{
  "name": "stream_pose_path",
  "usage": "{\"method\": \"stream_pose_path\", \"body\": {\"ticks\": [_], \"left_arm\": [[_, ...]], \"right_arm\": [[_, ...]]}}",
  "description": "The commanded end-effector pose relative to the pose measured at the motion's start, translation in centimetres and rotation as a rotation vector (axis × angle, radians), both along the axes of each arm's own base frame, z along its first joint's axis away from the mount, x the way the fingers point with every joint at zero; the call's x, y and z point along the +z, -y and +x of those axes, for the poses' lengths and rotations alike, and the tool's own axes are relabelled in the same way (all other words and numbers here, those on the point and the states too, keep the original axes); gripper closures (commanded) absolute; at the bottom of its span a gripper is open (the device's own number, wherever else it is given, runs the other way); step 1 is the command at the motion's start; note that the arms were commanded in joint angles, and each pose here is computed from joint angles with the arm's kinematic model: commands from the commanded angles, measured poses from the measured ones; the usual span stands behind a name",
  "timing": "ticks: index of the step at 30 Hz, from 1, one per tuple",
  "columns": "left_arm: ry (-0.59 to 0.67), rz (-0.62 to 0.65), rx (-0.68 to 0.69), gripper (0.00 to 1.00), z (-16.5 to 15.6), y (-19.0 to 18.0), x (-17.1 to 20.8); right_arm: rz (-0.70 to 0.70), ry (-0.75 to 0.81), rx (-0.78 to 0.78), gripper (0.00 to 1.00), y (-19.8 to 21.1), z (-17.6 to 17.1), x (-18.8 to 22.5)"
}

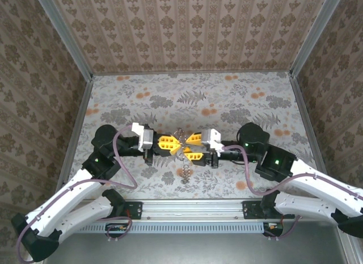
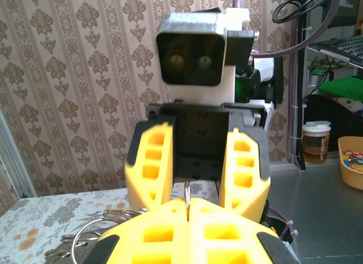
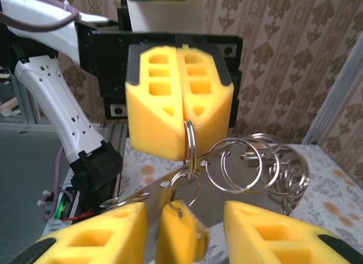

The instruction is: Put the keys on the keyring

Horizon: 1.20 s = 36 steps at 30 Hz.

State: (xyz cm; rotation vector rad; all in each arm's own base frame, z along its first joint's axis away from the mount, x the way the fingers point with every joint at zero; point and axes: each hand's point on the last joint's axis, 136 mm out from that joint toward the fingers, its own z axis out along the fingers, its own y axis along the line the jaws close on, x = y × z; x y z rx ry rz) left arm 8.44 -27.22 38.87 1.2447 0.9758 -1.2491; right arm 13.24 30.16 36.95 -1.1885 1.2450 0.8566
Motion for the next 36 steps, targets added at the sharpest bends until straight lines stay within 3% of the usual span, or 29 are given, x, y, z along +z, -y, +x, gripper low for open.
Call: {"method": "stream_pose_path", "body": {"ticks": [1,23,27,36], "left_arm": [[0.02,-0.041,-0.004,1.0,-0.4,-0.6,1.2],[0.0,-0.01,0.002,1.0,0.0,-0.4,0.8],[-0.016,0.026,0.071,1.0,1.2,-0.3,0.2],[-0.103,0.188,0.353,1.0,6.4,-0.8,-5.6]], "right_arm": [[0.053,0.012,-0.049,0.59,1.0,0.2,1.0],[0.089,0.031,-0.015,0.71,-0.2,0.4,1.9],[0.08,0.009,-0.051,0.72,0.0,1.0,1.5],[0.032,-0.136,-0.435,0.46,4.0,6.8,-5.7]]}}
